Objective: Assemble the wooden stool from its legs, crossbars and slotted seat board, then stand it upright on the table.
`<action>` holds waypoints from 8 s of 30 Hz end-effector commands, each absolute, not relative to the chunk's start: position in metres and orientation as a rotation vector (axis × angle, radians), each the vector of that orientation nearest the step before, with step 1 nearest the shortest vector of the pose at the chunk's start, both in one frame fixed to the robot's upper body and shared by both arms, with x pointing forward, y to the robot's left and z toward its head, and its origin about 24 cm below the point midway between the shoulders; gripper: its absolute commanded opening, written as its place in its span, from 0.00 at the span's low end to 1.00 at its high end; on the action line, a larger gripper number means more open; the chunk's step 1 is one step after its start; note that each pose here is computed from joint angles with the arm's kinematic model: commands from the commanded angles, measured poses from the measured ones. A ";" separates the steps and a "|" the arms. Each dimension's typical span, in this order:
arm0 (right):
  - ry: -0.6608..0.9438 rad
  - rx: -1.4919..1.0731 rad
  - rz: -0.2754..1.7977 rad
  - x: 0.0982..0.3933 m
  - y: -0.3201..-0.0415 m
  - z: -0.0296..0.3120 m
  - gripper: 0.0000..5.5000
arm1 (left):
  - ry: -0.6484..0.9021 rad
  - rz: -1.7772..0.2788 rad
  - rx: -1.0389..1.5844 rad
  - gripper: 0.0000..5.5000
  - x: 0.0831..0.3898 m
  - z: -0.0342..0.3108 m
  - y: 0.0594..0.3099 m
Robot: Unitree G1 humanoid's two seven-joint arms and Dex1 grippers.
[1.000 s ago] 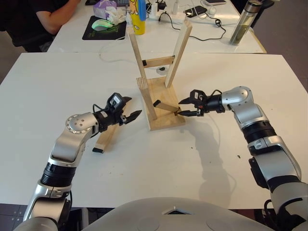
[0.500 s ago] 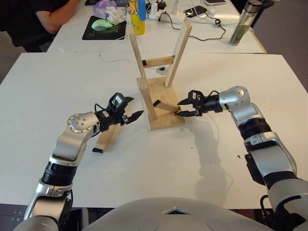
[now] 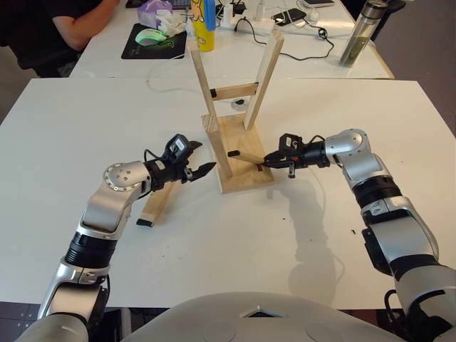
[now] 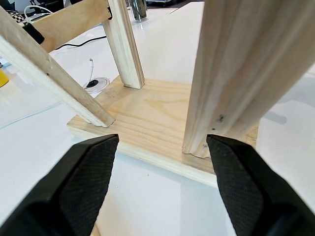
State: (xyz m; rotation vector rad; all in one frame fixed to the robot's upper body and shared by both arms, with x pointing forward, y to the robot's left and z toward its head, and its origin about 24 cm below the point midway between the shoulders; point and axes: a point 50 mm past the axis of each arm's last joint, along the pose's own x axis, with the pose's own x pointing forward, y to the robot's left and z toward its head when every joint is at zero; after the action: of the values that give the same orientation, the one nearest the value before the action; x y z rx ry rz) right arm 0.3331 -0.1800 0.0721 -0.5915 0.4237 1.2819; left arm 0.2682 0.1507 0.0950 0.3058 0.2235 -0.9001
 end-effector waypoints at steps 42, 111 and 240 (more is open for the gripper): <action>0.726 -1.125 1.292 0.346 -0.152 0.174 0.07 | 0.171 -0.657 0.200 0.61 0.245 0.085 0.141; 0.676 -0.446 1.290 0.304 -0.179 0.184 0.00 | 0.169 -0.654 0.207 0.61 0.250 0.089 0.149; -0.088 -1.202 0.434 0.203 -0.158 0.015 0.28 | 0.200 -0.827 0.293 0.61 0.277 0.097 0.157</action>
State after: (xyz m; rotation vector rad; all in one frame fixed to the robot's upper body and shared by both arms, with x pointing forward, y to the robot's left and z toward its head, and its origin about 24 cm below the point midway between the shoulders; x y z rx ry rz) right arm 0.2004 -0.1590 0.0141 -1.2047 -0.0801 0.4390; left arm 0.2762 0.1572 0.0950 0.2816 0.2032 -0.8215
